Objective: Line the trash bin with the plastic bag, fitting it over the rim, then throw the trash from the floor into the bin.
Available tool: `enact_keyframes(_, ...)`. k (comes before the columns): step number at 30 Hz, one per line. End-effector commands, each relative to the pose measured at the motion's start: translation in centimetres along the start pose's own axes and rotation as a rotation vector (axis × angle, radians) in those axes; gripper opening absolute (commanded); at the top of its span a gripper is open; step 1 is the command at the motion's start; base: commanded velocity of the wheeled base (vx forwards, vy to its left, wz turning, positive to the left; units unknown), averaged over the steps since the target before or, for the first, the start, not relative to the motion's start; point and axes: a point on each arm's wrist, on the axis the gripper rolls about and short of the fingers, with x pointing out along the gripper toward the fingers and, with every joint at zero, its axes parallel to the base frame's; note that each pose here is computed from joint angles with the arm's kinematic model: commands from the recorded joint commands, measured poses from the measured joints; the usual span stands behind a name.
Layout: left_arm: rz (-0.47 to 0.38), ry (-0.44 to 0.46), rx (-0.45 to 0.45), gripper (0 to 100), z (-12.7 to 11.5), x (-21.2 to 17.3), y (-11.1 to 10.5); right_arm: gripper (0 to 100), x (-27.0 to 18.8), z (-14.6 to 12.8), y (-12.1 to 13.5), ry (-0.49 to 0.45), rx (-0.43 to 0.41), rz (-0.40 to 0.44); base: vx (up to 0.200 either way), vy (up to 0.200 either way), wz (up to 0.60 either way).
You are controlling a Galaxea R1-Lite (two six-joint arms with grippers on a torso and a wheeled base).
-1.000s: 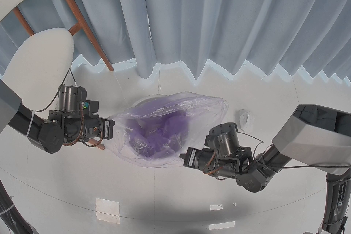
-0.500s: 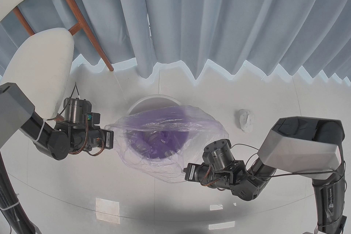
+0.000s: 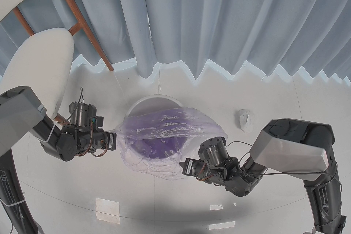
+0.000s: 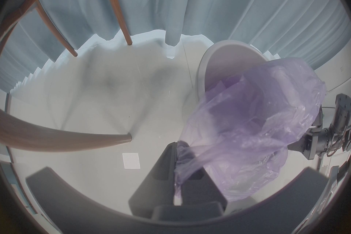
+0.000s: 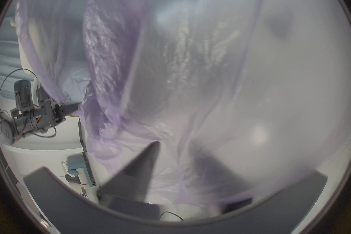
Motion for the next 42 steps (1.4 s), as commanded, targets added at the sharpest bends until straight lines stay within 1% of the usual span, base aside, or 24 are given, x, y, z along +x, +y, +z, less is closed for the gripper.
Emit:
enact_keyframes(1,0.001,-0.016,-0.002,0,0.5,0.1,0.1,100,-3.9,-2.2,0.4,0.079,-0.038,-0.019,0.000,0.000,0.00)
enact_keyframes(2,-0.001,-0.021,-0.002,0,0.6,0.0,0.1,100,-5.1,-2.8,0.3,0.099,-0.057,-0.023,0.000,0.000,0.00)
enact_keyframes(3,-0.001,-0.021,-0.002,0,0.6,0.0,0.1,100,-5.1,-2.8,0.3,0.099,-0.057,-0.023,0.000,0.000,0.00)
enact_keyframes(4,-0.003,-0.035,-0.001,0,0.9,-0.4,0.0,100,-6.9,-3.1,0.4,0.109,-0.098,-0.017,0.000,0.000,0.00)
enact_keyframes(8,-0.011,-0.058,0.003,0,1.5,-1.2,-0.2,100,-10.7,-2.6,0.9,0.047,-0.237,0.055,0.000,0.000,0.00)
enact_keyframes(9,-0.011,-0.058,0.003,0,1.5,-1.2,-0.2,100,-10.7,-2.6,0.9,0.047,-0.237,0.055,0.000,0.000,0.00)
enact_keyframes(10,-0.014,-0.070,0.005,0,1.8,-1.5,-0.3,100,-12.2,-2.4,0.9,0.019,-0.308,0.112,0.000,0.000,0.00)
enact_keyframes(12,-0.017,-0.085,0.007,0,2.2,-1.6,-0.4,100,-13.2,-2.2,0.9,-0.012,-0.354,0.179,0.000,0.000,0.00)
enact_keyframes(13,-0.017,-0.086,0.007,0,2.2,-1.6,-0.4,100,-13.5,-2.0,1.0,-0.029,-0.360,0.201,0.000,0.000,0.00)
enact_keyframes(14,-0.017,-0.090,0.007,0,2.3,-1.6,-0.4,100,-13.5,-2.0,1.0,-0.033,-0.362,0.203,0.000,0.000,0.00)
enact_keyframes(15,-0.017,-0.099,0.008,0,2.6,-1.5,-0.4,100,-13.9,-1.5,1.2,-0.071,-0.358,0.227,0.000,0.000,0.00)
enact_keyframes(16,-0.018,-0.102,0.009,0,2.7,-1.5,-0.5,100,-14.0,-1.4,1.3,-0.084,-0.355,0.235,0.000,0.000,0.00)
enact_keyframes(23,-0.016,-0.114,0.009,0,3.1,-1.5,-0.4,100,-14.0,-0.3,1.2,-0.126,-0.339,0.232,0.000,0.000,0.00)
enact_keyframes(24,-0.011,-0.124,0.005,100,3.4,-1.4,-0.1,100,-13.9,0.3,1.3,-0.149,-0.334,0.235,0.000,0.000,0.00)
enact_keyframes(29,-0.005,-0.140,0.003,100,3.7,-1.3,-0.1,100,-13.6,1.7,1.2,-0.191,-0.323,0.227,0.000,0.000,0.00)
enact_keyframes(31,-0.007,-0.151,0.000,100,4.0,-1.4,-0.1,100,-12.5,3.1,1.6,-0.235,-0.321,0.232,0.000,0.000,0.00)
enact_keyframes(33,-0.006,-0.156,0.000,100,4.0,-1.4,-0.1,100,-12.0,3.5,1.7,-0.241,-0.319,0.231,0.000,0.000,0.00)
enact_keyframes(37,-0.006,-0.180,0.000,100,4.6,-1.4,-0.2,100,-9.0,4.6,1.8,-0.242,-0.305,0.215,0.000,0.000,0.00)
enact_keyframes(39,-0.005,-0.183,-0.001,100,4.7,-1.3,-0.1,100,-7.6,5.3,1.8,-0.262,-0.302,0.215,0.000,0.000,0.00)
enact_keyframes(40,-0.005,-0.183,-0.001,100,4.7,-1.3,-0.1,100,-7.6,5.3,1.8,-0.262,-0.302,0.215,0.000,0.000,0.00)
enact_keyframes(42,-0.005,-0.199,0.000,100,5.1,-1.0,-0.1,100,-5.9,6.6,1.6,-0.300,-0.294,0.214,0.000,0.000,0.00)
